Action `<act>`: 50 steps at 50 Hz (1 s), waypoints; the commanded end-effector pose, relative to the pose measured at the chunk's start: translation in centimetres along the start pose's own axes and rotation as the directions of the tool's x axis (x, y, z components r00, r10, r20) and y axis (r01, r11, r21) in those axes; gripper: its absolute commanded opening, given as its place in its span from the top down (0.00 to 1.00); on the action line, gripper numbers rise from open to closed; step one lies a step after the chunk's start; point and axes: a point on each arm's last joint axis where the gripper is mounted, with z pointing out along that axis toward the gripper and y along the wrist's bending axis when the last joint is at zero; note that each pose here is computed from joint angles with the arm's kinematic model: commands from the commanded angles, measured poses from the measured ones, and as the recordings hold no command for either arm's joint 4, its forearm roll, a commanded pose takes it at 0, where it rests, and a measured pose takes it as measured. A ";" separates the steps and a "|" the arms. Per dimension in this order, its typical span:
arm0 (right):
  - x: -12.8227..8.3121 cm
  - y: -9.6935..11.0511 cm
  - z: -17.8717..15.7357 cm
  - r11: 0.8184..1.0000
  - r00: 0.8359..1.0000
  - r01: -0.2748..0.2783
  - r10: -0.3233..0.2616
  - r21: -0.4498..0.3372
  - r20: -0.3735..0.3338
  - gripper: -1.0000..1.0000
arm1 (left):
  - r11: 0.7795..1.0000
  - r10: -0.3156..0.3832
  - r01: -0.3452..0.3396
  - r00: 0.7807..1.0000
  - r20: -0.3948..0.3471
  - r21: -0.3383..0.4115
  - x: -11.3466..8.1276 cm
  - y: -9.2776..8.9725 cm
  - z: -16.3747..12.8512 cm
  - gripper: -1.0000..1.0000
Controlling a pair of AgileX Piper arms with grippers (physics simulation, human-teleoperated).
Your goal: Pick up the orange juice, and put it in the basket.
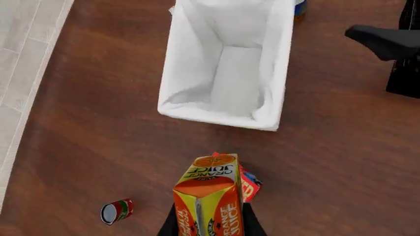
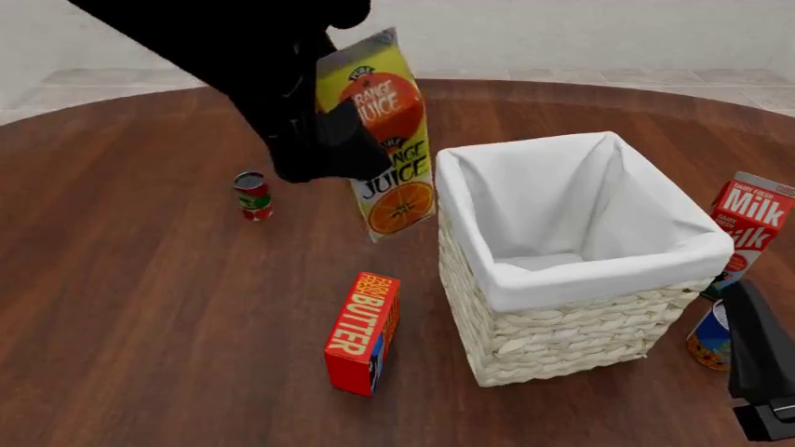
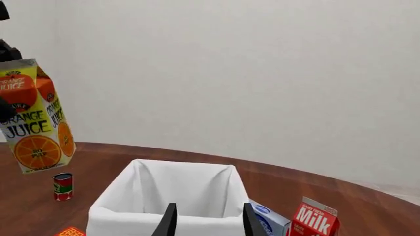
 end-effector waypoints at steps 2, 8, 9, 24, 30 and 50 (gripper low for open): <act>0.0 0.0 0.0 1.000 1.000 -0.011 0.011 -0.006 -0.002 0.00 | 0.997 0.079 -0.078 0.995 0.068 -0.006 -3.9 0.5 1.3 1.00; 0.0 0.0 0.0 1.000 1.000 -0.015 0.015 -0.002 0.000 0.00 | 0.996 0.085 -0.085 0.993 0.077 0.004 -5.3 0.4 2.7 1.00; 0.0 0.0 0.0 1.000 1.000 -0.016 0.016 -0.001 -0.002 0.00 | 0.996 0.087 -0.088 0.994 0.073 0.006 -5.4 0.5 3.1 1.00; 0.1 -0.1 0.0 1.000 1.000 -0.024 0.025 0.011 -0.010 0.00 | 0.992 0.118 -0.120 0.992 0.051 0.034 -7.4 0.4 7.7 1.00; 0.2 -0.1 0.0 1.000 1.000 -0.006 0.006 0.013 -0.020 0.00 | 0.989 0.141 -0.142 0.989 0.039 0.039 -7.6 0.5 8.9 1.00; 0.4 -0.2 0.0 0.999 0.999 -0.027 0.029 0.031 -0.045 0.00 | 0.995 0.094 -0.095 0.995 0.019 0.036 -8.7 1.7 13.5 1.00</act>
